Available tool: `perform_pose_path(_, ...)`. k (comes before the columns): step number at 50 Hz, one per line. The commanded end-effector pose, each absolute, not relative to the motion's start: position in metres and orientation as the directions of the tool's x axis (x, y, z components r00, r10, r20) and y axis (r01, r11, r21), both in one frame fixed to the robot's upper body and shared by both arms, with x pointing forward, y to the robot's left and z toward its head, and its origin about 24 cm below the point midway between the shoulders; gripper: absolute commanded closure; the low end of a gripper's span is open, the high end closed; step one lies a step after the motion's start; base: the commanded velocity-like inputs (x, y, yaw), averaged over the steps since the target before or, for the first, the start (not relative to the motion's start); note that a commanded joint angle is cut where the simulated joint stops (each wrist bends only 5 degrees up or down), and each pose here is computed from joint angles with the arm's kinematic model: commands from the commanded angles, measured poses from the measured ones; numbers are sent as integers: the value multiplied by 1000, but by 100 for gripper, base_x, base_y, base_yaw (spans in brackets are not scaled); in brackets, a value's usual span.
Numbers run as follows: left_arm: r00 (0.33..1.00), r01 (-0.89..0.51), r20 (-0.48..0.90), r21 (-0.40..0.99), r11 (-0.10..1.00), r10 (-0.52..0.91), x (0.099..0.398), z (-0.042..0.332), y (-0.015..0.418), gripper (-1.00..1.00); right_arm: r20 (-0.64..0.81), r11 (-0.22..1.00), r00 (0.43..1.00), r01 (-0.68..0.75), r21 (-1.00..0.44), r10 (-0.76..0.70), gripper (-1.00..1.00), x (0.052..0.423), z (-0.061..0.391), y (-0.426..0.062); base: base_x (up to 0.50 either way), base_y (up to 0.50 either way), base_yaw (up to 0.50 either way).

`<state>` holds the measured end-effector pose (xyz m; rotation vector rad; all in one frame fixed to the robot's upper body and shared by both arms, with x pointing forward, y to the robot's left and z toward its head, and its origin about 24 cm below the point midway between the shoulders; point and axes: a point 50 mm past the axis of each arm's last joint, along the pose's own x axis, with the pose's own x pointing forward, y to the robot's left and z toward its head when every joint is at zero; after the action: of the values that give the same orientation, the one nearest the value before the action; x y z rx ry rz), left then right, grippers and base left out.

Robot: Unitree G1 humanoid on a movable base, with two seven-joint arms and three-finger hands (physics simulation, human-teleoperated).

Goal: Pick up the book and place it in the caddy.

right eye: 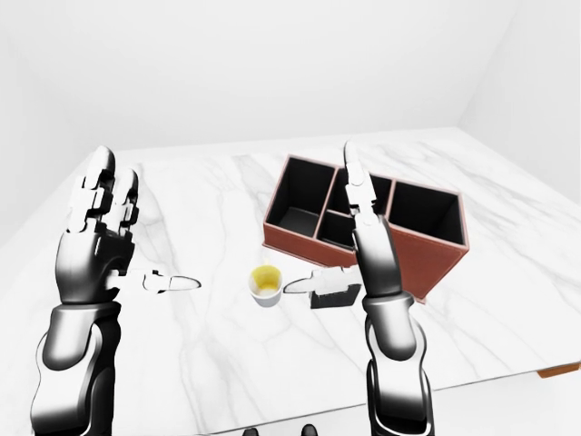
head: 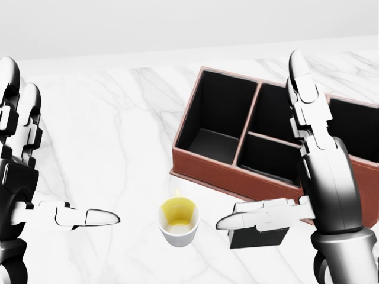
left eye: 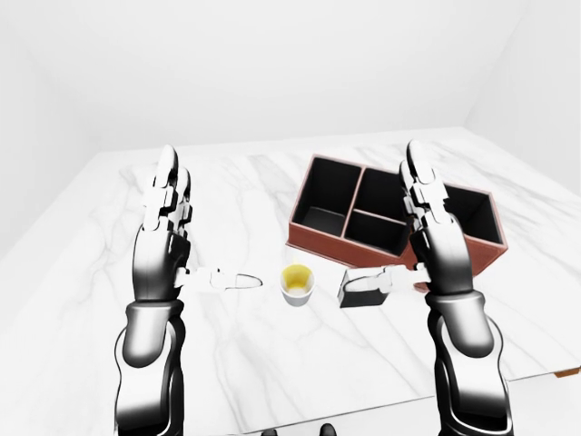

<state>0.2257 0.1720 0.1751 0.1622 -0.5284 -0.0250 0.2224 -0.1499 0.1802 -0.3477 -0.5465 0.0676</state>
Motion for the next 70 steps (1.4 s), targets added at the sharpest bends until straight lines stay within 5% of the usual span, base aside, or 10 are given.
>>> perform_pose_path(1, 866, -18, 495, 161, 987, -65, 225, 174, 172, -100, 489, 938, 859, 29, -345, 153, -100, 223, 178, -150, 19, -2, 0)
perform_pose_path(19, 889, -18, 454, 151, 988, -53, 231, 164, 176, -100, 426, 917, 889, 21, -399, 166, -100, 224, 166, -148, 2, 0, 0)
perform_pose_path(32, 905, -17, 424, 143, 990, -45, 233, 157, 178, -100, 379, 778, 921, 175, -604, 87, -100, 236, 139, -158, 0, 0, 0)
perform_pose_path(42, 904, -17, 425, 143, 990, -46, 232, 157, 178, -100, 367, 725, 922, 169, -668, 124, -61, 230, 132, -153, 0, 0, 0)
perform_pose_path(70, 916, -24, 400, 140, 990, -35, 235, 151, 182, -100, 194, 568, 975, 102, -817, 104, -66, 225, 89, -154, 0, 0, 0)
